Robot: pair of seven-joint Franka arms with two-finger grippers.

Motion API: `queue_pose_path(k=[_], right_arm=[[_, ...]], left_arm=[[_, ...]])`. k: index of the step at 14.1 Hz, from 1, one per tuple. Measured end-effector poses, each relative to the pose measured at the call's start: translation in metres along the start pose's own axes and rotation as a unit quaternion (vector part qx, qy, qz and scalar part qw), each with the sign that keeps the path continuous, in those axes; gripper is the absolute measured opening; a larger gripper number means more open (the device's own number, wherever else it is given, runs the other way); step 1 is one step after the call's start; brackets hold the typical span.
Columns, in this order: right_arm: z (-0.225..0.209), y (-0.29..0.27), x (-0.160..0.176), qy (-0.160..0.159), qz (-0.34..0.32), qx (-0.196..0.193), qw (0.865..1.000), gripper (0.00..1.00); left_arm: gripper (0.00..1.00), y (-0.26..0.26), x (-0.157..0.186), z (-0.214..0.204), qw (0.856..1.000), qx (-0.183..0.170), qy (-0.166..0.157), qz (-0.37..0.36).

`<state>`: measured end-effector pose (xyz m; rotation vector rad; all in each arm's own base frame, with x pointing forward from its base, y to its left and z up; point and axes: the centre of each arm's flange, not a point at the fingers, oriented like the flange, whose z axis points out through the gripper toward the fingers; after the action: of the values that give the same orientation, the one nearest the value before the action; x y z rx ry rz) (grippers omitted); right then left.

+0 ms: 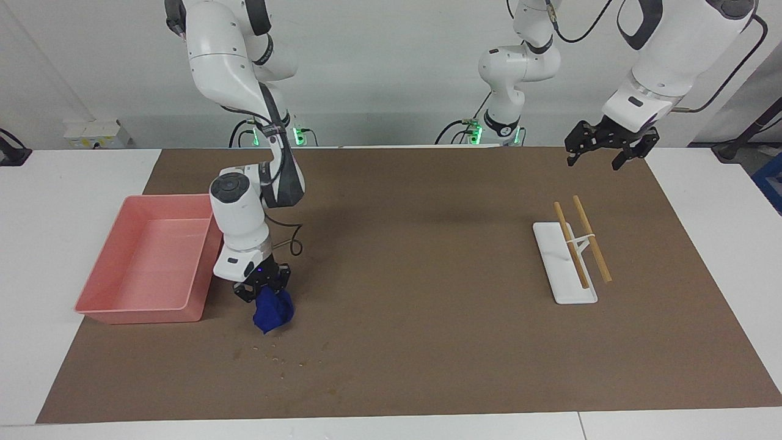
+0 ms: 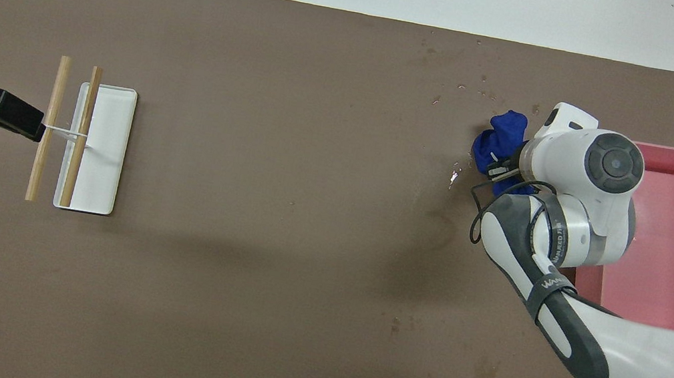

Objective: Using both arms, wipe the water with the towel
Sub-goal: 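Carry the cloth with the right gripper over the pink bin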

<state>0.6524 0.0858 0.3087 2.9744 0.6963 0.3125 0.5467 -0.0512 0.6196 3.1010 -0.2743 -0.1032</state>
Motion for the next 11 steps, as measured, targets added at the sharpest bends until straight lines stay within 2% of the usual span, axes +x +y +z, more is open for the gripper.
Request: queue_pose_path(k=[7, 9, 11], right_arm=[[-0.007, -0.013, 0.019, 0.005, -0.007, 0.001, 1.0, 0.13], [-0.018, -0.012, 0.026, -0.014, -0.006, 0.004, 1.0, 0.13], [-0.051, -0.001, 0.041, -0.043, -0.001, 0.007, 0.999, 0.13]], left_arm=[[1.0, 0.0, 0.0, 0.0, 1.0, 0.0, 0.0, 0.0], [1.0, 0.0, 0.0, 0.0, 1.0, 0.0, 0.0, 0.0], [1.0, 0.0, 0.0, 0.0, 1.0, 0.0, 0.0, 0.0]])
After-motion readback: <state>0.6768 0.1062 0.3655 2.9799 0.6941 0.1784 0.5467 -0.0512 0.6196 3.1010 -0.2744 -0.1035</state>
